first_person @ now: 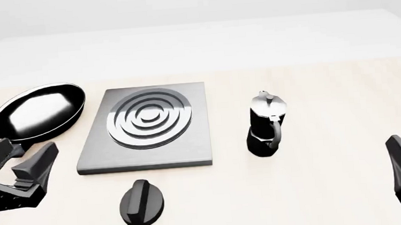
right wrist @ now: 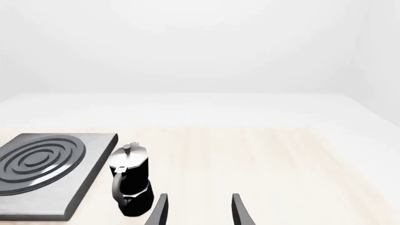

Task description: Turn on the stove.

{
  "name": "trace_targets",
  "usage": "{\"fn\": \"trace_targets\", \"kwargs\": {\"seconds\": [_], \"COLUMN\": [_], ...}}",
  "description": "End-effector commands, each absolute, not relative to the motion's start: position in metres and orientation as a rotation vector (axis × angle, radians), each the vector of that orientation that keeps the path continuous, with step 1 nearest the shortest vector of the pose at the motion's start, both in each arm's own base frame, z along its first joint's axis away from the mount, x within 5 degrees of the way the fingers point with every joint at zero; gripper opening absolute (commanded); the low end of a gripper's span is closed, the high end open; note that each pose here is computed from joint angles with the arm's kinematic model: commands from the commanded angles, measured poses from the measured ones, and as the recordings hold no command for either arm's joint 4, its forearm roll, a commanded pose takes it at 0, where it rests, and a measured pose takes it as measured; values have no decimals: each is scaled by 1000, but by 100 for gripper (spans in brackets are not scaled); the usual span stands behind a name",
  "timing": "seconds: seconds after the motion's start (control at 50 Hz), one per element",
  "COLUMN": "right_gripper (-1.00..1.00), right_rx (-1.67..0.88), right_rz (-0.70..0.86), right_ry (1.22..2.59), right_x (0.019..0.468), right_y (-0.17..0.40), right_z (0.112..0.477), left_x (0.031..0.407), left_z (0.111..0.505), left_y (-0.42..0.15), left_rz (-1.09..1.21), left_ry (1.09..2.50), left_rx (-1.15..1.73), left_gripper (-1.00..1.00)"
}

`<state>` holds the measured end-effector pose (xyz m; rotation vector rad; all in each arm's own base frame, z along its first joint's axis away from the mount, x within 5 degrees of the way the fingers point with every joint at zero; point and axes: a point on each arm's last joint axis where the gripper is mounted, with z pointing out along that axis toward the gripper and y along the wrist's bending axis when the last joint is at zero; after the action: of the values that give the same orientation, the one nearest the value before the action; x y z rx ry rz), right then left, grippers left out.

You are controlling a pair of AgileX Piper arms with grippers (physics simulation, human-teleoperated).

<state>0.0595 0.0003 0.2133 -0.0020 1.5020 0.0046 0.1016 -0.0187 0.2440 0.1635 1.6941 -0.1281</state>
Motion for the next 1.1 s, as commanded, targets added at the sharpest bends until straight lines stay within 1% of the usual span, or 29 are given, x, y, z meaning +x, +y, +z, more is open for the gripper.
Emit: {"fn": "trace_targets", "kwargs": {"seconds": [0.02, 0.04, 0.1, 0.14, 0.22, 0.26, 0.48, 0.6, 0.64, 0.68, 0.72, 1.1], "right_gripper": [100, 100, 100, 100, 100, 100, 100, 100, 100, 100, 100, 100], "right_rx": [-6, -7, -6, -9, -6, -4, -4, -2, 0, 1, 3, 18], "right_rz": [7, 8, 9, 9, 21, 18, 20, 22, 25, 30, 31, 57], "right_ry": [1506, 1507, 1508, 1509, 1509, 1507, 1507, 1505, 1505, 1504, 1504, 1502], "right_x": [60, 61, 61, 61, 61, 61, 61, 60, 60, 60, 60, 59], "right_y": [0, 1, 1, 1, 1, 1, 1, 1, 1, 1, 1, 1], "right_z": [213, 213, 213, 213, 213, 213, 213, 213, 214, 213, 213, 213], "left_x": [118, 119, 120, 123, 124, 121, 119, 121, 124, 127, 127, 138], "left_z": [249, 249, 250, 248, 245, 250, 245, 235, 229, 216, 216, 197], "left_y": [-35, -40, -43, -49, -54, -54, -60, -67, -67, -73, -71, -90], "left_rz": [-242, -275, -298, -374, -426, -407, -424, -466, -445, -475, -454, -527], "left_ry": [1805, 1829, 1844, 1890, 1932, 1917, 1974, 2022, 2029, 2078, 2066, 2132], "left_rx": [209, 230, 239, 202, 176, 224, 275, 275, 288, 283, 296, 283], "left_gripper": [100, 100, 100, 100, 100, 100, 100, 100, 100, 100, 100, 100]}}
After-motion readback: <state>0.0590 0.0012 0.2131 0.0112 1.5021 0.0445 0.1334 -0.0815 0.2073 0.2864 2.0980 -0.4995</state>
